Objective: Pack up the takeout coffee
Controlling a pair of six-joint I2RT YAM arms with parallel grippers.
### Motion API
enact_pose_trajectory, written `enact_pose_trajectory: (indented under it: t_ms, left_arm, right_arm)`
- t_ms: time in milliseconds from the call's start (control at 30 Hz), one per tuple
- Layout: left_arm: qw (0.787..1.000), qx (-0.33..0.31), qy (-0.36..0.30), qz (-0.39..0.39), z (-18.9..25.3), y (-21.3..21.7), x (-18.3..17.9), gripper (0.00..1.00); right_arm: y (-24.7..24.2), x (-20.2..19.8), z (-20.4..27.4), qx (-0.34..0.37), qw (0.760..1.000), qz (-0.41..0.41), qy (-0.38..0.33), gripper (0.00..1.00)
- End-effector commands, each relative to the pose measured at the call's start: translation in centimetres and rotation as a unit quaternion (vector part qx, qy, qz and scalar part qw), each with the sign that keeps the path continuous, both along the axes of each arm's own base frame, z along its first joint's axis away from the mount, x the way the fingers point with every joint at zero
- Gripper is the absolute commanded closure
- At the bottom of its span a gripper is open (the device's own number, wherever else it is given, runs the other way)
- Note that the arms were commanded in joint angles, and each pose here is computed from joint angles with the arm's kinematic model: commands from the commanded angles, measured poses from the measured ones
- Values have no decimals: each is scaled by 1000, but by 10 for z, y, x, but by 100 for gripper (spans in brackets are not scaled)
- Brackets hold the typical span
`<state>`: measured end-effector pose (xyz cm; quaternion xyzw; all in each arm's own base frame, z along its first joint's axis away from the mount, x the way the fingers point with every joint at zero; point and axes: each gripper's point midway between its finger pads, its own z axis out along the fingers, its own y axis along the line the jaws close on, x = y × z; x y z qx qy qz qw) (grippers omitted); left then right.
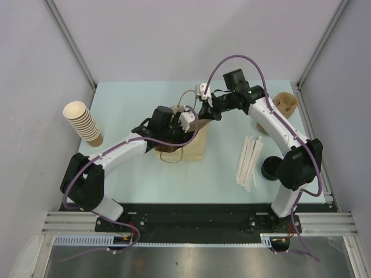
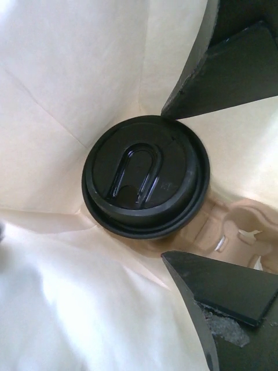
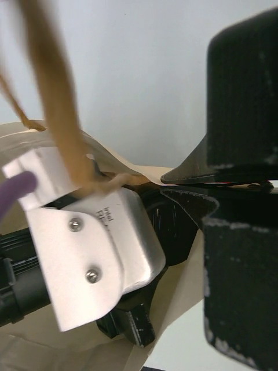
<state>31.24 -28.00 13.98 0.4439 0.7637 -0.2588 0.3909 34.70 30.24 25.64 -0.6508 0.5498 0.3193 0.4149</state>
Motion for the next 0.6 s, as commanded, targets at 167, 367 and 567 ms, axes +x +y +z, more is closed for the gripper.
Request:
enact_pose_trajectory:
  t_ms: [167, 367, 567]
  left_arm:
    - [998, -44, -52, -8, 45, -4, 0, 1]
    - [998, -46, -49, -17, 47, -4, -5, 0]
    - [996, -64, -50, -37, 59, -8, -14, 1]
  right_arm:
    - [-4, -22, 9, 6, 1000, 20, 0, 100]
    - [-6, -23, 9, 3, 1000, 24, -8, 100]
    - [-7, -21, 9, 0, 1000, 24, -17, 100]
